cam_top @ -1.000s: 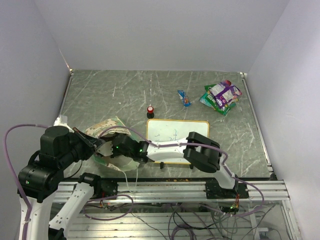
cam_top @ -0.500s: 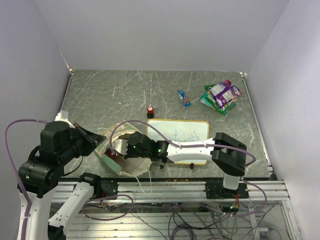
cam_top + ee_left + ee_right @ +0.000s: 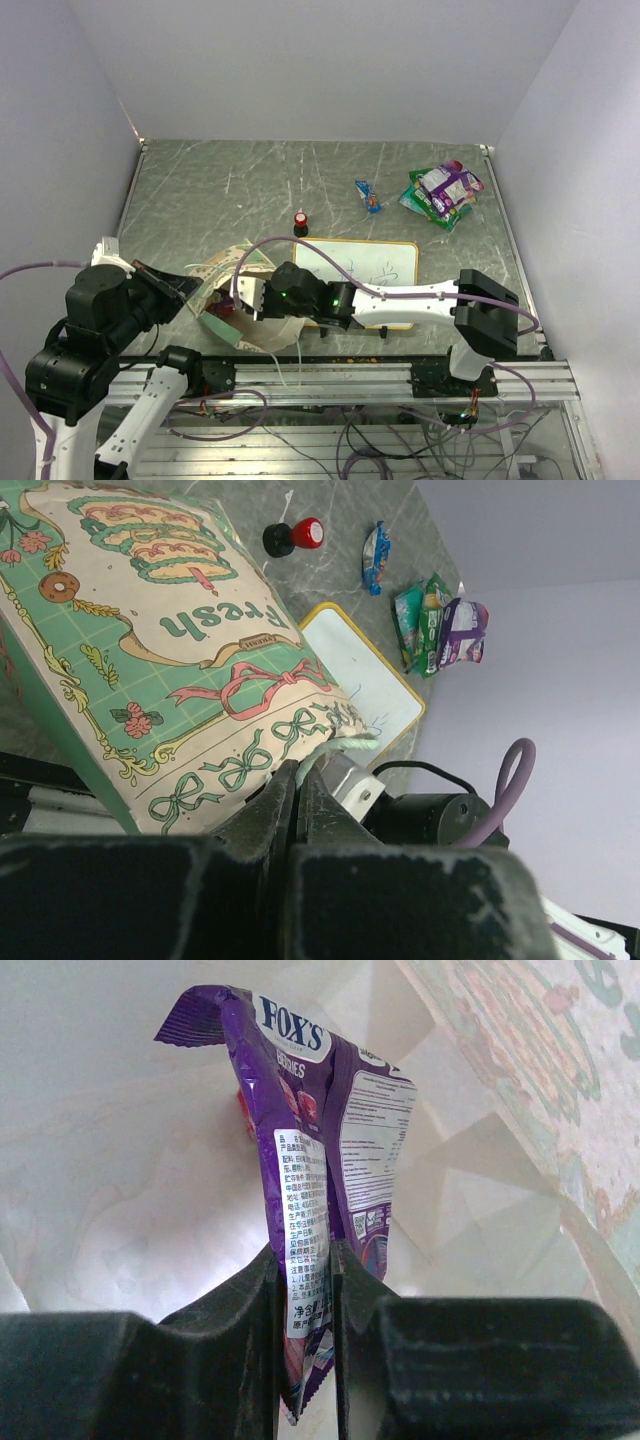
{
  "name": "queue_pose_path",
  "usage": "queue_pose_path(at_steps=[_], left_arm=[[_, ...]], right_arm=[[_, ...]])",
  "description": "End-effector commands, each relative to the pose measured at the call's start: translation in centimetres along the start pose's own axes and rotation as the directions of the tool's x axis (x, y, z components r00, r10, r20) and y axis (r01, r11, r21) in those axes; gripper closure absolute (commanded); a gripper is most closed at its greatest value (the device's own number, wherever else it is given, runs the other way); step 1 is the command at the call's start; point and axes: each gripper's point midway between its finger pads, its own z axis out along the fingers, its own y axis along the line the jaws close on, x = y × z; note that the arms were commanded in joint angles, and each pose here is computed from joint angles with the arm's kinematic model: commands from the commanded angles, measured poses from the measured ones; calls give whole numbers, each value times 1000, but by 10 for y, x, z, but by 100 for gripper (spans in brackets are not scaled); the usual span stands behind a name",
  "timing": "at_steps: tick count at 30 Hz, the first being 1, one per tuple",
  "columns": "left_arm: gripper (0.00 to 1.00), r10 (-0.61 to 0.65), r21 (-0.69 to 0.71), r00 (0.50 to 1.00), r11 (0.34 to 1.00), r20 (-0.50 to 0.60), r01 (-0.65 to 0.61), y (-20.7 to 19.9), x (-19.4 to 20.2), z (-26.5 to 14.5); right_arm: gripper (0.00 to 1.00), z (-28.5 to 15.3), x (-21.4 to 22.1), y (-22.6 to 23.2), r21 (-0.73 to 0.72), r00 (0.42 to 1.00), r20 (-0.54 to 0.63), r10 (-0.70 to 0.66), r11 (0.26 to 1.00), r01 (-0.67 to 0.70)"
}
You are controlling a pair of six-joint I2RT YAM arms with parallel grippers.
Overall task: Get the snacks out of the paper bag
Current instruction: Take out the snack from the paper bag.
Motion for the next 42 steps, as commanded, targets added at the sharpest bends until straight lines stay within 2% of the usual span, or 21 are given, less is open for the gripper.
queue_pose_path(at_steps=[1,4,7,13,18,25,31,36,42], left_arm=[[93,-2,8,1000,1000,28,2,-7,-8,2],[93,7,-5,1000,1000,18,-7,-7,-7,4],[93,10,-5,1000,1000,19,-10,-7,-8,6],[93,16,-2,999,1000,32,-16,-11,-12,13],[93,56,-33,997,998,51,-54,-12,-20,18],[93,140,-76,986,988,92,-133,-11,-34,23],[93,226,-114,967,970,114,-213,-2,-40,25],[93,277,-130,954,956,115,-262,1,-42,29],[93,294,-130,949,952,117,-278,4,-42,31]], right_arm=[[100,-22,-38,-11,33,995,101,-5,999,1],[100,-35,-47,-7,5,992,125,15,1000,-16],[100,-49,-59,0,-41,982,164,94,995,-89],[100,-62,-64,-7,1,911,185,369,927,-376],[100,-89,-90,-5,-66,874,280,398,916,-396],[100,-133,-96,-1,-90,901,313,299,954,-285],[100,-174,-116,-18,-33,884,400,242,968,-249],[100,-205,-141,-42,55,882,437,173,974,-218],[100,-245,-156,-83,252,882,466,67,946,-206]])
